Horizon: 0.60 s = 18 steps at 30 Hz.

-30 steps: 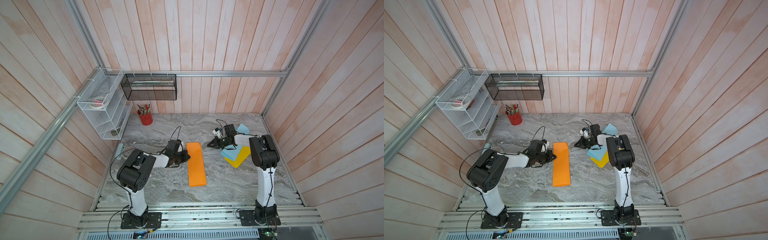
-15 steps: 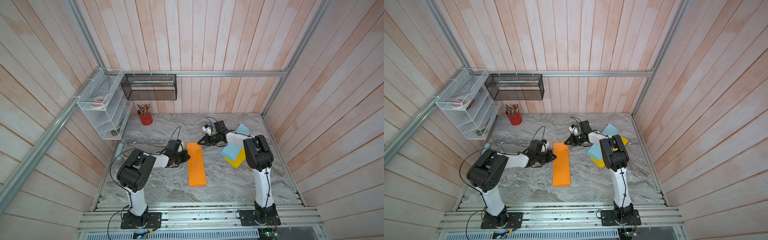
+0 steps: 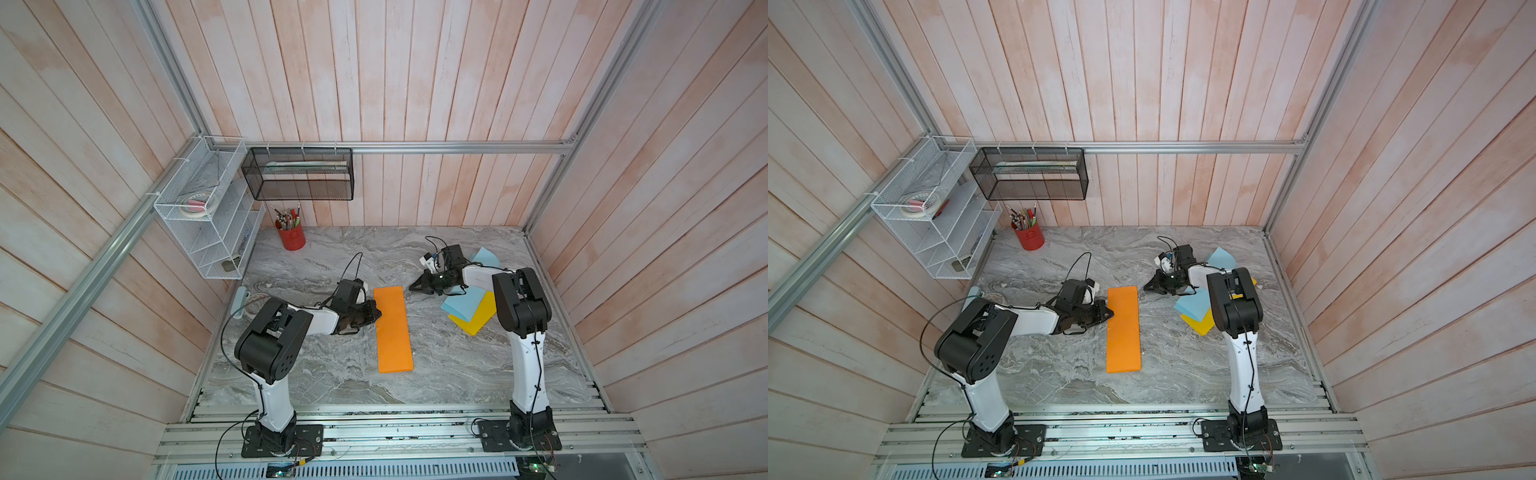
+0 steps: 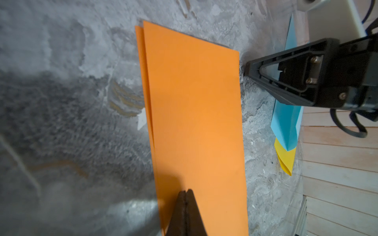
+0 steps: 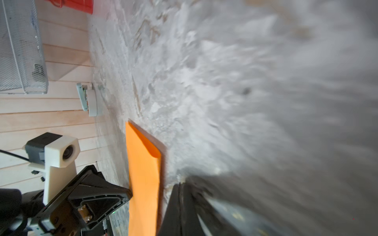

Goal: Fold the rectangular paper in half along the long edge
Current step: Fold the paper at the center of the board.

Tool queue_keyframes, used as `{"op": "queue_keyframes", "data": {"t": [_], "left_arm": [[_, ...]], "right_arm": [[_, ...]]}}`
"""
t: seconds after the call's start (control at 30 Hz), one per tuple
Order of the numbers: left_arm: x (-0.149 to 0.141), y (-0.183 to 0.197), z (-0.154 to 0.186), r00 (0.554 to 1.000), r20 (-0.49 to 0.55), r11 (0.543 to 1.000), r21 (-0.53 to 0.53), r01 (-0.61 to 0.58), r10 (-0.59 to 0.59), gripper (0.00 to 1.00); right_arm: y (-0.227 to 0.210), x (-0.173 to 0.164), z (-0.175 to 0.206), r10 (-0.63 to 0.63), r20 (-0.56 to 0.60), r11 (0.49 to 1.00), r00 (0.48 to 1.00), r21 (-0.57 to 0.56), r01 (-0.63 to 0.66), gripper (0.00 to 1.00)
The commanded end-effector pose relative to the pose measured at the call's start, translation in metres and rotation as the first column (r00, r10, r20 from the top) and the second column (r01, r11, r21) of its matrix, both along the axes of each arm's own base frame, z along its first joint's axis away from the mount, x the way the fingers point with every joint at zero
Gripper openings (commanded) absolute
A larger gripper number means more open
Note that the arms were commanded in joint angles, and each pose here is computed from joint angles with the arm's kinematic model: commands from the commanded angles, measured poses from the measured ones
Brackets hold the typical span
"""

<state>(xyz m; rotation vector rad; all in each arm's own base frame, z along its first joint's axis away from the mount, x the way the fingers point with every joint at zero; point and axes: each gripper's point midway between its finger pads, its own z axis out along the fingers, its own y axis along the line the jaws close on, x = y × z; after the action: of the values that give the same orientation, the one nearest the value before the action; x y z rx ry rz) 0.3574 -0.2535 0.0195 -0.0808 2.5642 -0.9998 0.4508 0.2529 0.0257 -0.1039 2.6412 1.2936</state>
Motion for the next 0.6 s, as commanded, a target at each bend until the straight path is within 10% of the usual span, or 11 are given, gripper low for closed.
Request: {"op": "queue_keyframes", "data": {"t": [0.0,0.57], "left_arm": [[-0.056,0.033,-0.072,0.966,-0.255,0.982,0.187,0.016,0.033,0.00],[-0.057,0.032,-0.073,0.965,-0.260,0.982,0.187,0.021,0.029,0.00]], "right_arm": [[-0.002,-0.004,0.017,-0.003,0.019,1.000,1.000,-0.026,0.003,0.00],[0.059,-0.036,-0.001,0.111,-0.042,0.994,0.993,0.024,-0.110,0.00]]}}
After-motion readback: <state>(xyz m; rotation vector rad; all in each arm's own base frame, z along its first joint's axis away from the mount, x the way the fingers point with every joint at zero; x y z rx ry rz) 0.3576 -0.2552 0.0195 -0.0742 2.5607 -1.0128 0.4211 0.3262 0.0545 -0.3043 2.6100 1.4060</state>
